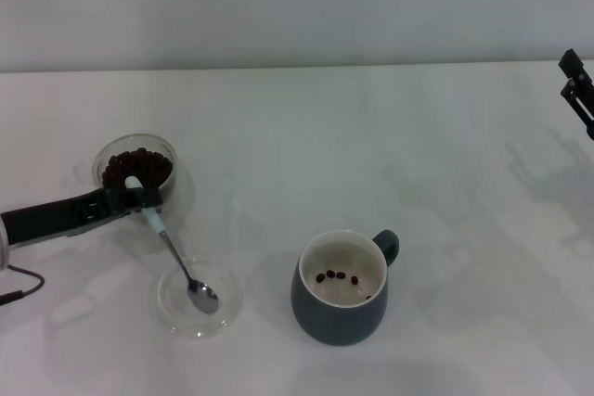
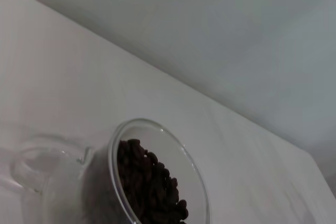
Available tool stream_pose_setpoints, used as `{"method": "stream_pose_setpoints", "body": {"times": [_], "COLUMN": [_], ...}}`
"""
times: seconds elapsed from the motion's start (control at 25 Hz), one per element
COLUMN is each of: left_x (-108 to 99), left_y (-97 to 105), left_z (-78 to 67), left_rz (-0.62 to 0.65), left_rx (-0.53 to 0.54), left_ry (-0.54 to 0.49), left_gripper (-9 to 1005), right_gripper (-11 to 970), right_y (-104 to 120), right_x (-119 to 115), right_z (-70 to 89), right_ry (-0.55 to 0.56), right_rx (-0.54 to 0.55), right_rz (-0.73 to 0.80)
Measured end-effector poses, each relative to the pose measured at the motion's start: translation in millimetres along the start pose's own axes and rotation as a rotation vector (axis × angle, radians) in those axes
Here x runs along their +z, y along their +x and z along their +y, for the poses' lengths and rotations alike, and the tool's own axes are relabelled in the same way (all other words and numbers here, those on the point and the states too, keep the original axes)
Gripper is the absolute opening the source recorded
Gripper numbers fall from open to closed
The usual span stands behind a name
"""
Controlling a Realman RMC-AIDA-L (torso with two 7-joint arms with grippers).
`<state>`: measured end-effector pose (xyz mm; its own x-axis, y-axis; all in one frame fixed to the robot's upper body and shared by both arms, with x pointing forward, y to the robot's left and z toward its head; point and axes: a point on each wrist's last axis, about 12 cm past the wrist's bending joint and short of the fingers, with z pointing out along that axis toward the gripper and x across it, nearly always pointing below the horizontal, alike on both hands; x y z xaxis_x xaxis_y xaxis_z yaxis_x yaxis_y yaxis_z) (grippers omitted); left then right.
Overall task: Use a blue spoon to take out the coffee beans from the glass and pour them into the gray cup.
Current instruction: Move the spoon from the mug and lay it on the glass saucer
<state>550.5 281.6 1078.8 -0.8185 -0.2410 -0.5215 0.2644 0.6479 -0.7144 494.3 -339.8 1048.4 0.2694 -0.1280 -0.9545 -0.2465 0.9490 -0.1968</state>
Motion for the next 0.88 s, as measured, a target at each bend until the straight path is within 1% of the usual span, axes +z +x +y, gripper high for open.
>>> {"method": "stream_pose_setpoints", "body": {"times": [0.12, 0.56, 0.88], "left_x": [3.5, 5.4, 13.5], "left_y": [1.6, 3.2, 6.2], "left_z": [0.3, 2.9, 3.3], "left_rz": [0.011, 0.012, 0.034], "left_rx": [-0.005, -0.001, -0.003], "left_ry": [0.004, -0.006, -0.002], "left_gripper": [129, 132, 136], "right_gripper": [737, 738, 736], "right_y": [0.1, 0.5, 0.1], "right_x": [-0.4, -2.4, -0.2], "right_z": [0.1, 0.0, 0.3], "right_ry": [0.0, 0.001, -0.003], "right_rx": [0.0, 0.0, -0.001], "right_rz": [0.001, 0.004, 0.0]}}
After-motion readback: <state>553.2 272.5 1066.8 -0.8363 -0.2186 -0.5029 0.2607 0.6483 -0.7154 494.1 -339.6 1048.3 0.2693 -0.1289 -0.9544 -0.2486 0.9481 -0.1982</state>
